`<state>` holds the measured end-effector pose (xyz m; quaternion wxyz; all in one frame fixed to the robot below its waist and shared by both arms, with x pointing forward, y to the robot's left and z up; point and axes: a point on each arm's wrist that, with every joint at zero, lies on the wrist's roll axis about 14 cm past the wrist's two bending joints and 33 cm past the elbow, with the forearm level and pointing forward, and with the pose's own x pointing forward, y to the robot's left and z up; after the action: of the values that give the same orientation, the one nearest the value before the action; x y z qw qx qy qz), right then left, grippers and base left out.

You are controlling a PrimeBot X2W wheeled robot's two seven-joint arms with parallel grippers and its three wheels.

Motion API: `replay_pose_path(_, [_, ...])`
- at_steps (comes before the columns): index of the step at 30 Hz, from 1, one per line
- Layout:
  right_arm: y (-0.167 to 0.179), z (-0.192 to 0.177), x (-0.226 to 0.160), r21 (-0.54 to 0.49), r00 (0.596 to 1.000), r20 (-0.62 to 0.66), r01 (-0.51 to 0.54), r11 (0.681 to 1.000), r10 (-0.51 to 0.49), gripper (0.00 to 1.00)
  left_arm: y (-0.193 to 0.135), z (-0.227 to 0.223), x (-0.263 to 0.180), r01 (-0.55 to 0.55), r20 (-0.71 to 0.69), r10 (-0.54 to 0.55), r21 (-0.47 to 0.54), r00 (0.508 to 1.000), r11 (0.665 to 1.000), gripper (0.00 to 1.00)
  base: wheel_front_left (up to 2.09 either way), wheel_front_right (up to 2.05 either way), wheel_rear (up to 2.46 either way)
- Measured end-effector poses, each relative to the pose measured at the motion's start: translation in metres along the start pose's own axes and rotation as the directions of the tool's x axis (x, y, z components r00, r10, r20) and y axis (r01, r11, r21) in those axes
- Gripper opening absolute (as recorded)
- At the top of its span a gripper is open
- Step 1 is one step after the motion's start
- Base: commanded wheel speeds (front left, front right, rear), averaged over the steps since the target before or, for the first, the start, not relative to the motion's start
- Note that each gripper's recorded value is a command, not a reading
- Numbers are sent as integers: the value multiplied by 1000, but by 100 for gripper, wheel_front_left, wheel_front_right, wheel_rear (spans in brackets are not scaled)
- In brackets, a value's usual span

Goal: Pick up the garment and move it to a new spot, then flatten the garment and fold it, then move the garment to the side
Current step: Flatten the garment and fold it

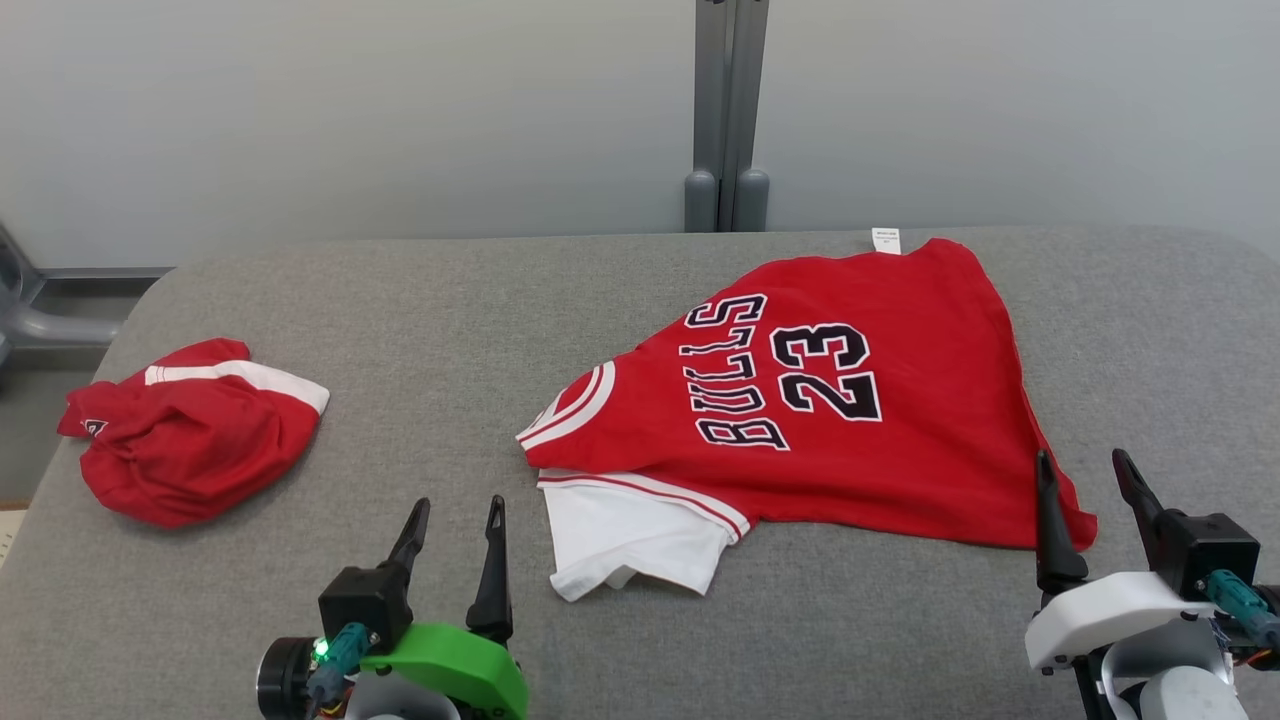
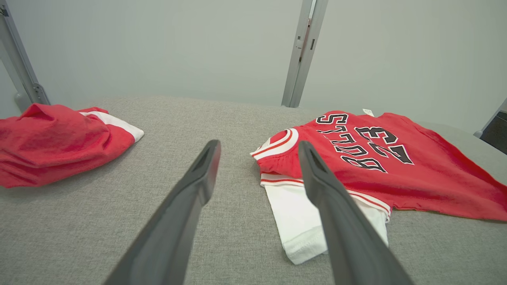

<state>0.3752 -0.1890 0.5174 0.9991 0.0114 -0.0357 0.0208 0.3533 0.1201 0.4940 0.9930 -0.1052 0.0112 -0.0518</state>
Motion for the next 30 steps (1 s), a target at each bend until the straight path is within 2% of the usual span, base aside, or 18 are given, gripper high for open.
replay_pose_path(8, [-1,-6,-1,2,1000,-20,4,1000,-4,100,3,-4,0,-6,-12,6,1,1000,1000,100,0,0,0])
replay_pose_path(13, [-2,-10,0,0,999,-36,6,1000,-6,100,-5,-31,0,-8,-133,-1,-65,991,998,100,0,0,0])
replay_pose_path(18, [-3,-15,-1,-1,999,-52,8,1000,-8,100,-18,-74,-3,-18,-350,-31,-135,936,991,100,0,0,0])
replay_pose_path(21, [-5,-19,-2,0,998,-63,15,1000,-15,100,-21,-92,-4,-46,-435,-31,-165,900,985,100,0,0,0])
replay_pose_path(30, [-21,-27,-9,-10,994,-90,63,998,-64,100,-25,-111,10,-117,-525,-13,-213,851,970,100,0,0,0])
